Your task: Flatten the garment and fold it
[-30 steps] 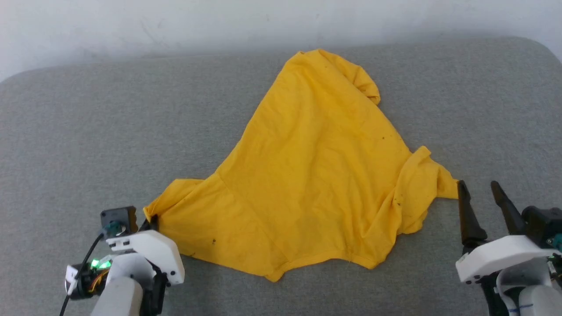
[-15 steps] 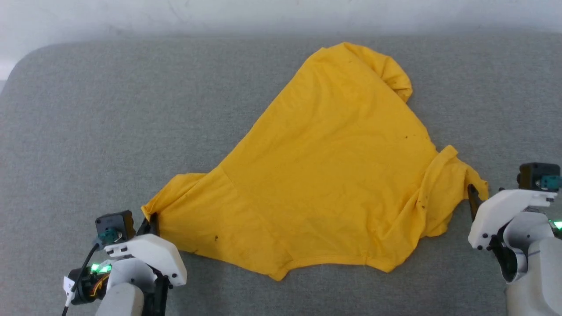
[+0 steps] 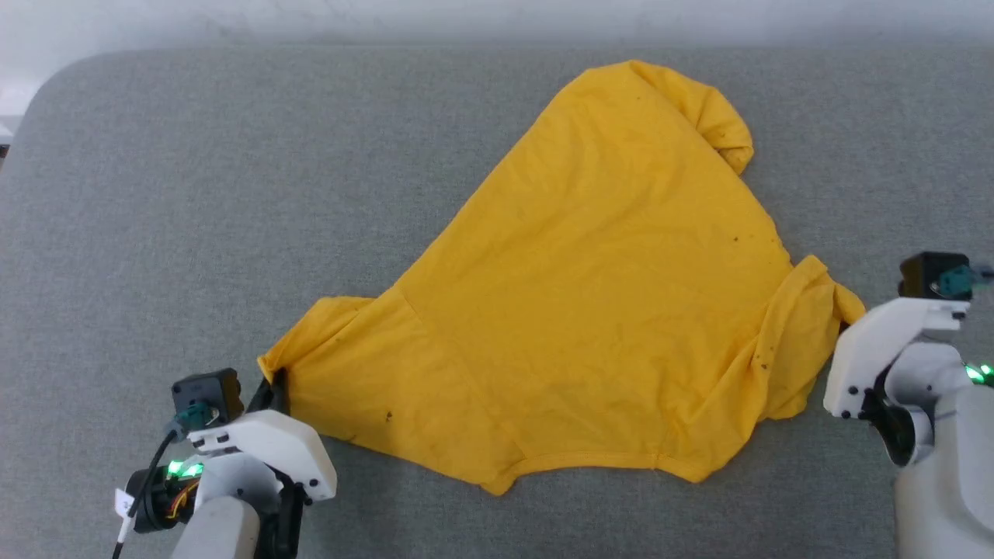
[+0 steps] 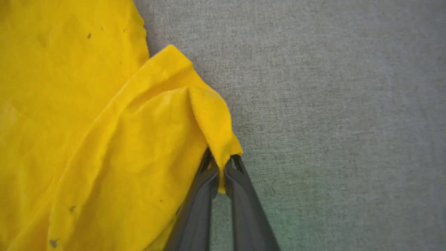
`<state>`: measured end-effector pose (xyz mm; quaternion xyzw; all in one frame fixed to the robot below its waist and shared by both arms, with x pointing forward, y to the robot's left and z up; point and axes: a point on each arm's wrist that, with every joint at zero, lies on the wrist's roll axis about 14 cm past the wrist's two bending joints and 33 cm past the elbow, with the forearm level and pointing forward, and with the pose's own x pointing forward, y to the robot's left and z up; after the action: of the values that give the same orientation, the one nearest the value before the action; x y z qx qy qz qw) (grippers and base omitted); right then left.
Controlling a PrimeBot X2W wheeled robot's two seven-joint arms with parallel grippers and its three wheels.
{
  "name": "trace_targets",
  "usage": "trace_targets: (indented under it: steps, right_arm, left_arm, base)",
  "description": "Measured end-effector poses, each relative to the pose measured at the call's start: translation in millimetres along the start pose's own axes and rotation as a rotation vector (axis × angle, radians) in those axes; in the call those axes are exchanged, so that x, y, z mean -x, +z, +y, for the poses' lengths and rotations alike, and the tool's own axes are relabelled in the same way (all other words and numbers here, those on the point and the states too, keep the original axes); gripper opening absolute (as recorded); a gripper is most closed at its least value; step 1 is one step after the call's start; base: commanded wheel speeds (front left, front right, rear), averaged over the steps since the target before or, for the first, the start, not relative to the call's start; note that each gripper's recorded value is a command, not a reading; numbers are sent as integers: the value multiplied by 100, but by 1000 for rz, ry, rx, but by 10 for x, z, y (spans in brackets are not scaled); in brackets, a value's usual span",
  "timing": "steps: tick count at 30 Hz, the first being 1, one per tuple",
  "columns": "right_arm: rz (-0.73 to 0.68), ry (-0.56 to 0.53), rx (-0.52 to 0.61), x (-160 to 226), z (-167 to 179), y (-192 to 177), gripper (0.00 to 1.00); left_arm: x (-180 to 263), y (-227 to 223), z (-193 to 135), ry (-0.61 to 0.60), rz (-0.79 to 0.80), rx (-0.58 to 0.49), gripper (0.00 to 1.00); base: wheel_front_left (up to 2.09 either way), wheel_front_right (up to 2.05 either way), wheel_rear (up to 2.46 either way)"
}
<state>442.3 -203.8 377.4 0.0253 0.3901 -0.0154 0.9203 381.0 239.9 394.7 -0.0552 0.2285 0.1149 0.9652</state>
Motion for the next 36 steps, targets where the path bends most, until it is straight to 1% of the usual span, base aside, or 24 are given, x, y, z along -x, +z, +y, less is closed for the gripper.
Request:
trace_targets:
  steps: [3, 7, 10, 13, 15, 18, 20, 23, 24, 27, 30, 32, 34, 35, 36]
  right_arm:
    - [-124, 4, -48, 139, -55, 134, 0]
    - [-309, 12, -105, 424, -137, 354, 0]
    - [-410, 7, -139, 664, -232, 401, 0]
    - [-488, 1, -188, 879, -347, 402, 0]
    - [-526, -2, -213, 995, -407, 392, 0]
    - [-574, -10, -214, 1154, -460, 431, 0]
    - [-620, -8, -205, 1283, -465, 548, 0]
    - [-678, -1, -160, 1474, -413, 779, 0]
    - [-697, -6, -132, 1535, -399, 880, 0]
    - [-754, -25, -23, 1713, -379, 1263, 0]
    - [-809, -29, 73, 1865, -328, 1677, 0]
    - [-833, -34, 142, 1919, -283, 1935, 0]
    - [-840, -48, 208, 1915, -261, 2172, 0]
    - [-839, -50, 234, 1889, -244, 2286, 0]
    - [-840, -53, 260, 1864, -227, 2402, 0]
  left_arm:
    - [30, 163, -26, -13, -69, 34, 0]
    - [116, 487, -71, -38, -191, 132, 0]
    - [211, 728, -78, -52, -277, 156, 0]
    - [321, 951, -93, -72, -355, 204, 0]
    - [395, 1088, -139, -104, -397, 257, 0]
    - [499, 1315, -253, -172, -458, 343, 0]
    - [584, 1489, -348, -228, -495, 385, 0]
    - [724, 1788, -506, -321, -550, 428, 0]
    - [765, 1906, -558, -353, -572, 432, 0]
    - [870, 2319, -686, -429, -656, 401, 0]
    - [927, 2684, -835, -509, -709, 426, 0]
    - [921, 2913, -905, -538, -745, 415, 0]
    - [865, 3129, -942, -539, -781, 383, 0]
    - [826, 3238, -954, -537, -795, 384, 0]
    - [785, 3348, -974, -540, -807, 407, 0]
  base:
    - [0, 0, 0]
    - [0, 0, 0]
    - [0, 0, 0]
    - [0, 0, 0]
    - [0, 0, 0]
    - [0, 0, 0]
    - [0, 0, 0]
    - [0, 0, 0]
    - [0, 0, 0]
    - [0, 0, 0]
    - [0, 0, 0]
    - [0, 0, 0]
    - [0, 0, 0]
    - [0, 0, 0]
    - [0, 0, 0]
